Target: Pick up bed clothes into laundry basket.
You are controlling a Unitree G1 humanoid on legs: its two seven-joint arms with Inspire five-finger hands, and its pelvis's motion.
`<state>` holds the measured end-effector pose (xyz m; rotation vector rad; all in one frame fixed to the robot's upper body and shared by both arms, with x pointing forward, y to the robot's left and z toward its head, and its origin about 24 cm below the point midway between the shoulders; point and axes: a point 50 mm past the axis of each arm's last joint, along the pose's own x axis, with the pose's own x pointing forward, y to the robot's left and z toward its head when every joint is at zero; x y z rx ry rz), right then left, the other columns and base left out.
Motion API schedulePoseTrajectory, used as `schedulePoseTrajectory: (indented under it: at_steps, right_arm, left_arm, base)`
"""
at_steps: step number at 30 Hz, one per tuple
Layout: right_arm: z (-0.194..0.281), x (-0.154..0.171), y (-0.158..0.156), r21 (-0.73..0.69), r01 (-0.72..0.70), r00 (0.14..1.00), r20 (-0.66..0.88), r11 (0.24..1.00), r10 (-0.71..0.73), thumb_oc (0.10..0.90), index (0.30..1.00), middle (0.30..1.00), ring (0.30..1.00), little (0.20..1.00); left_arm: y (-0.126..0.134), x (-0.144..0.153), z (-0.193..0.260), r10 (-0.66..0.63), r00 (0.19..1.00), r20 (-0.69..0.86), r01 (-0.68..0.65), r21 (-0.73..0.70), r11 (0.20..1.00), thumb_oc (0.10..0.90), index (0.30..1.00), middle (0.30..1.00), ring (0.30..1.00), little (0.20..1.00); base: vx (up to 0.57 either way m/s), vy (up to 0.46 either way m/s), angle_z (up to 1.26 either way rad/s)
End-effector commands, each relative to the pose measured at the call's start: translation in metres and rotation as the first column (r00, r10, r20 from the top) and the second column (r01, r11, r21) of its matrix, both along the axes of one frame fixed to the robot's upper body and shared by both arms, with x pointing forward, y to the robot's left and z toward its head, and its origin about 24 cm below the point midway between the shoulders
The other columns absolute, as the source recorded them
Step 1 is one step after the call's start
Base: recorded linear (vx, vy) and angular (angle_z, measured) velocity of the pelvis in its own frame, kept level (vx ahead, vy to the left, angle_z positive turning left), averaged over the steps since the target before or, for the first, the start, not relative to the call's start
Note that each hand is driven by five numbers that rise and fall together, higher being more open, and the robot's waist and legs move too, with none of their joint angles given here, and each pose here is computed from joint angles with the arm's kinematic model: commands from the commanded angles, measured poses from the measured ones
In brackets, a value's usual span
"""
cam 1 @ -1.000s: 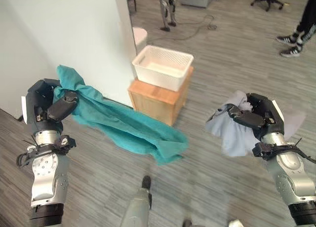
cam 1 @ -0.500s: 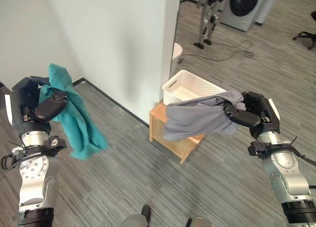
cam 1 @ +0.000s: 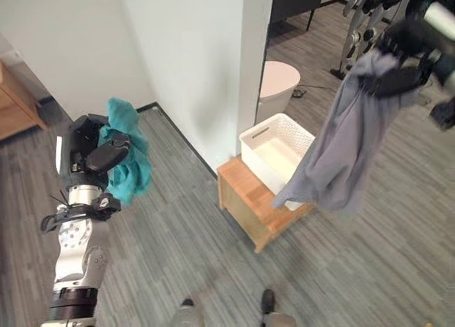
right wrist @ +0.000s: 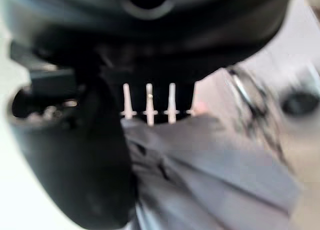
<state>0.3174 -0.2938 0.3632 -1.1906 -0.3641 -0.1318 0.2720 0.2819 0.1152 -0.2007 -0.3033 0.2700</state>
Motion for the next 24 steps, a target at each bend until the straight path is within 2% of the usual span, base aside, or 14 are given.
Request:
schedulePoseTrajectory:
  at_steps: [1,5,9,17,24]
  right_arm:
    - [0.092,-0.041,0.021,-0.115,-0.003,0.925,0.376,0.993,0.046,0.400,0.300,0.300,0.300,0.300]
    - [0.105,-0.040,0.015,-0.157,0.092,0.923,0.383,0.983,-0.025,0.400,0.300,0.300,0.300,0.300]
    - [0.111,-0.035,0.015,-0.112,0.086,0.918,0.396,0.990,-0.035,0.400,0.300,0.300,0.300,0.300]
    - [0.093,-0.018,-0.008,-0.074,0.191,0.933,0.323,0.979,-0.158,0.400,0.300,0.300,0.300,0.300]
    - [0.070,-0.004,-0.018,-0.054,0.223,0.944,0.262,0.973,-0.202,0.400,0.300,0.300,0.300,0.300]
  left_arm:
    - [-0.006,-0.018,0.068,-0.101,0.949,0.298,0.054,0.162,0.985,0.400,0.300,0.300,0.300,0.300]
    - [-0.007,-0.022,0.056,-0.105,0.962,0.253,0.065,0.161,0.985,0.400,0.300,0.300,0.300,0.300]
    - [-0.013,-0.025,0.051,-0.117,0.959,0.257,0.086,0.127,0.988,0.400,0.300,0.300,0.300,0.300]
    - [-0.025,-0.027,0.054,-0.164,0.951,0.263,0.129,0.146,0.981,0.400,0.300,0.300,0.300,0.300]
    - [-0.021,-0.033,0.057,-0.143,0.949,0.280,0.104,0.150,0.983,0.400,0.300,0.300,0.300,0.300]
  base:
    - [0.20,-0.236,0.61]
    - [0.20,-0.122,0.41]
    - [0.12,-0.048,-0.07]
    - [0.06,0.016,0.16]
    - [0.01,0.027,0.09]
